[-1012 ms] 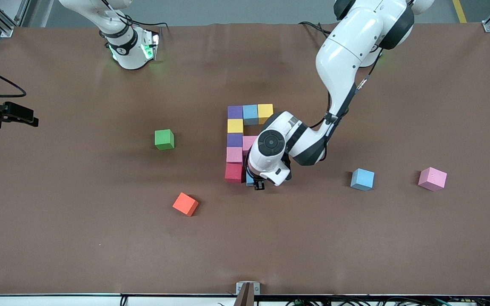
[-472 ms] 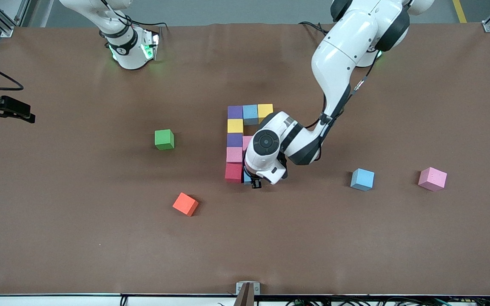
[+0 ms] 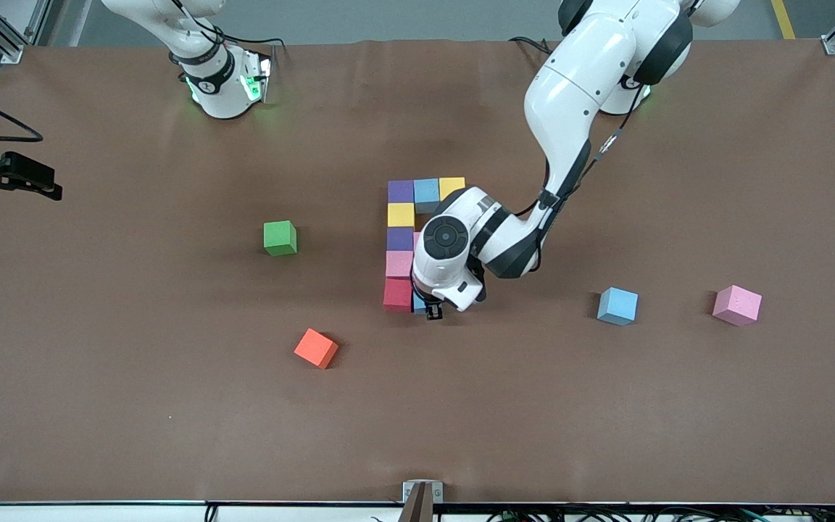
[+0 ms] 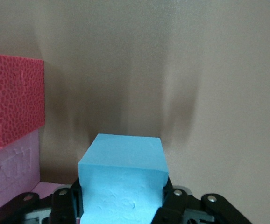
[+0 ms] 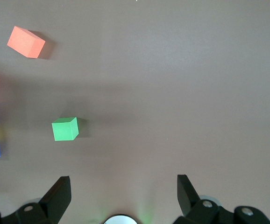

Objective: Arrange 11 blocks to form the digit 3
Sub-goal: 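Lower the blue cube beside the red cube with the left gripper, then release the blue cube and move the left gripper to the other blue cube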

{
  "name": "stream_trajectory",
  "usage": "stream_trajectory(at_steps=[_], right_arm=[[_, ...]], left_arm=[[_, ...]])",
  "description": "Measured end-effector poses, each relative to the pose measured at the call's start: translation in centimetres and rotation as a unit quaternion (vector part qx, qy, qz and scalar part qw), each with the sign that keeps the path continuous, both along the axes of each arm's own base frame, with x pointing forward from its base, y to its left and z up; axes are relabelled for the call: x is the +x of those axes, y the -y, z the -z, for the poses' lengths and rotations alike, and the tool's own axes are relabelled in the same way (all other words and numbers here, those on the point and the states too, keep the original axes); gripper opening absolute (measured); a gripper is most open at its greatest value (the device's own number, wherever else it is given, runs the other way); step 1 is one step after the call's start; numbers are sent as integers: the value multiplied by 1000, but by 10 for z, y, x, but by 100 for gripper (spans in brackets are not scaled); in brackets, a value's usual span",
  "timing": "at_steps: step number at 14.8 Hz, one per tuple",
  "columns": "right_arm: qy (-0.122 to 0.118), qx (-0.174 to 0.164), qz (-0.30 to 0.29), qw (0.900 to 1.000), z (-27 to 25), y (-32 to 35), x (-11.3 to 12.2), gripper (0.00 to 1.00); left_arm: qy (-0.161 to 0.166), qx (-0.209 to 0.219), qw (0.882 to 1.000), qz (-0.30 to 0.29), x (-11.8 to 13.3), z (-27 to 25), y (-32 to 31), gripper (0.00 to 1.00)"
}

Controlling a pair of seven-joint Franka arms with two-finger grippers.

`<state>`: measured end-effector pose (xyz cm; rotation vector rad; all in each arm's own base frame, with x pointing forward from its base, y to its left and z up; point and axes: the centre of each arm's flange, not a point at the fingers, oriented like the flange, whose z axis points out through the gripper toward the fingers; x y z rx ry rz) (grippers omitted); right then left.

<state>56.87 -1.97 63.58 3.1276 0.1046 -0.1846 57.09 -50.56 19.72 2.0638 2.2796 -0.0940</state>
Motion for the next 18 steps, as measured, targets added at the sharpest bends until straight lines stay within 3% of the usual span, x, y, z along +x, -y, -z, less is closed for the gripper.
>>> stream_trajectory(at_steps=[9,14,18], right_arm=[[23,0,1,1000,-31,1,-41,100],[26,0,1,1000,-42,0,-50,100],[17,1,-1,1000,-47,-3,-59,100]], left_arm=[[7,-2,1000,1,0,0,2,57],[10,-2,1000,5,1,0,3,99],[12,0,1000,12,3,-34,5,100]])
